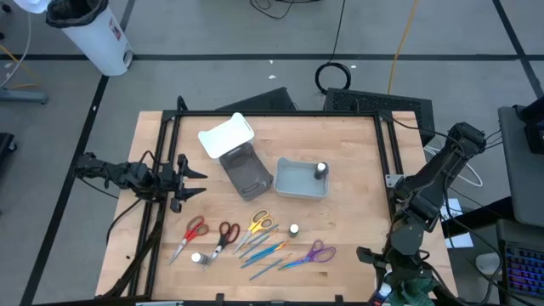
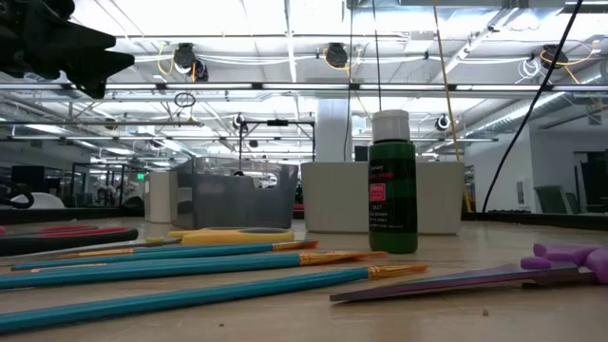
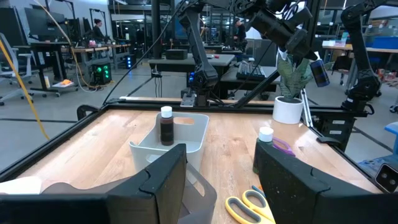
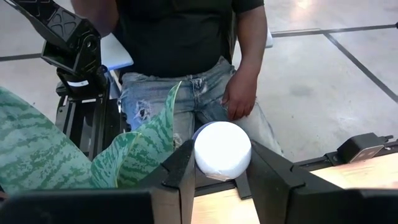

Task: Pick & Place Paint Supplies
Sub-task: Put the blue paint bottle into the gray bin

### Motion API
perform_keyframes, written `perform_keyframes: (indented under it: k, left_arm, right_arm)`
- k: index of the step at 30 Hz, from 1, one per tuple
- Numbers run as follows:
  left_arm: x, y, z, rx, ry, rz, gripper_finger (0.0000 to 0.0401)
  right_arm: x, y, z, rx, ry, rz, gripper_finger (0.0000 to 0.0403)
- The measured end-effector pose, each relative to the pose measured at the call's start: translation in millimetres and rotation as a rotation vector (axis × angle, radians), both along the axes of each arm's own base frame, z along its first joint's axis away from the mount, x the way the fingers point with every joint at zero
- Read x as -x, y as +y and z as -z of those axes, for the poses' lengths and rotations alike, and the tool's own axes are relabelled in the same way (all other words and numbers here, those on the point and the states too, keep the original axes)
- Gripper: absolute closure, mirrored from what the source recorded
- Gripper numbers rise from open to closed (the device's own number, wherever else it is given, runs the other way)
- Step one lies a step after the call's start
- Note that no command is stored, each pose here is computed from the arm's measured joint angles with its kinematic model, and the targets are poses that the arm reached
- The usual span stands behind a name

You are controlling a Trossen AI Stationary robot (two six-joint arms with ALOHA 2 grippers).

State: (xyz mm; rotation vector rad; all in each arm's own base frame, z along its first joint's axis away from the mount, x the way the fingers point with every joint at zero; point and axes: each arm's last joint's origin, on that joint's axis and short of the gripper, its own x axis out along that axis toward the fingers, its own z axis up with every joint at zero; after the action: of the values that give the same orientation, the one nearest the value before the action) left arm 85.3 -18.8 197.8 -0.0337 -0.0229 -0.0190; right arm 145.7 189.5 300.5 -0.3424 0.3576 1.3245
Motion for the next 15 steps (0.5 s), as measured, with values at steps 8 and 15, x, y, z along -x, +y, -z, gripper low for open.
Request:
perform_keyframes:
  k: [8, 15]
  left_arm:
    - [0.0, 0.0, 0.1, 0.000, 0.000, 0.000, 0.0201]
    - [0.0, 0.0, 0.1, 0.000, 0.000, 0.000, 0.0201]
  right_arm:
    - [0.0, 0.0, 0.0, 0.011, -0.046, -0.024, 0.0299]
    - [0.0, 0.0, 0.0, 0.034, -0.143, -0.073, 0.0299]
